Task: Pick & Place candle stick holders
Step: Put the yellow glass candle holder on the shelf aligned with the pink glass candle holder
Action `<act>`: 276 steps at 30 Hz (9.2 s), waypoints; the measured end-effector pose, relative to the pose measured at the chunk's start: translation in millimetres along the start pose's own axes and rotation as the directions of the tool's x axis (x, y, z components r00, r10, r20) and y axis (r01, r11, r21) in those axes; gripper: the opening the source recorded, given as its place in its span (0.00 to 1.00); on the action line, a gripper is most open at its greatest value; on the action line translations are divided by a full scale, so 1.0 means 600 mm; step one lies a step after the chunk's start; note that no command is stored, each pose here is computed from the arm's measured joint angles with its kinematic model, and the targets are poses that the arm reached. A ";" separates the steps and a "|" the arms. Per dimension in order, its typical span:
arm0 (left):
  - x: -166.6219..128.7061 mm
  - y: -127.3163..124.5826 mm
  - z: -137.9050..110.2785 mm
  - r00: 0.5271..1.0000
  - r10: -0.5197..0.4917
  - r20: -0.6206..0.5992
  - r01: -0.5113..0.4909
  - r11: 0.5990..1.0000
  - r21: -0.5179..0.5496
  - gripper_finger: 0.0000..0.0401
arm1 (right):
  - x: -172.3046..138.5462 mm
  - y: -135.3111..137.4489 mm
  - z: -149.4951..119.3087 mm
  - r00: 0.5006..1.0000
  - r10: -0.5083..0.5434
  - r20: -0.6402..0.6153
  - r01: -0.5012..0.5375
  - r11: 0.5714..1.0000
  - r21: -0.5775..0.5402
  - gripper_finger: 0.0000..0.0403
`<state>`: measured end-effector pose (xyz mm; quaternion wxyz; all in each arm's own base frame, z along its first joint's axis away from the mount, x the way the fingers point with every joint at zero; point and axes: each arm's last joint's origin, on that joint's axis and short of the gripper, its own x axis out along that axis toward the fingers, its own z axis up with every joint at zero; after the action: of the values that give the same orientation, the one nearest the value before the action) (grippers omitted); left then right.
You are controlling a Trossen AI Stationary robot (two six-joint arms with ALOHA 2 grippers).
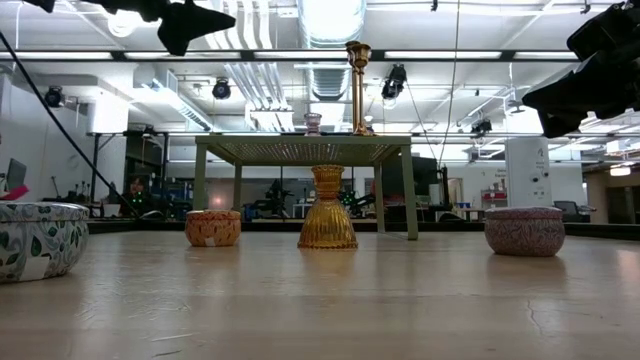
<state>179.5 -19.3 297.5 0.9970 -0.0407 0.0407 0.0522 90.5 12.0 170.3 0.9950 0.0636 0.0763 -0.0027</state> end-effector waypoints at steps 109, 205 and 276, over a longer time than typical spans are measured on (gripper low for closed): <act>0.159 -0.080 -0.220 0.893 0.332 -0.302 -0.343 0.939 0.017 0.85 | 0.000 0.000 0.000 1.000 0.000 0.000 0.000 1.000 0.000 0.02; 0.314 -0.026 -0.259 0.881 0.379 -0.284 -0.391 0.920 0.014 0.33 | 0.000 0.000 0.000 1.000 0.000 0.000 0.000 1.000 0.000 0.02; 0.238 0.180 0.019 0.850 0.507 -0.144 -0.519 0.853 -0.059 0.34 | 0.000 0.000 0.000 1.000 0.000 0.000 0.000 1.000 0.000 0.02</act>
<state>310.2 103.3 288.1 0.9393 -0.0791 0.1089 0.3157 90.5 12.0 170.1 0.9950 0.0636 0.0765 -0.0028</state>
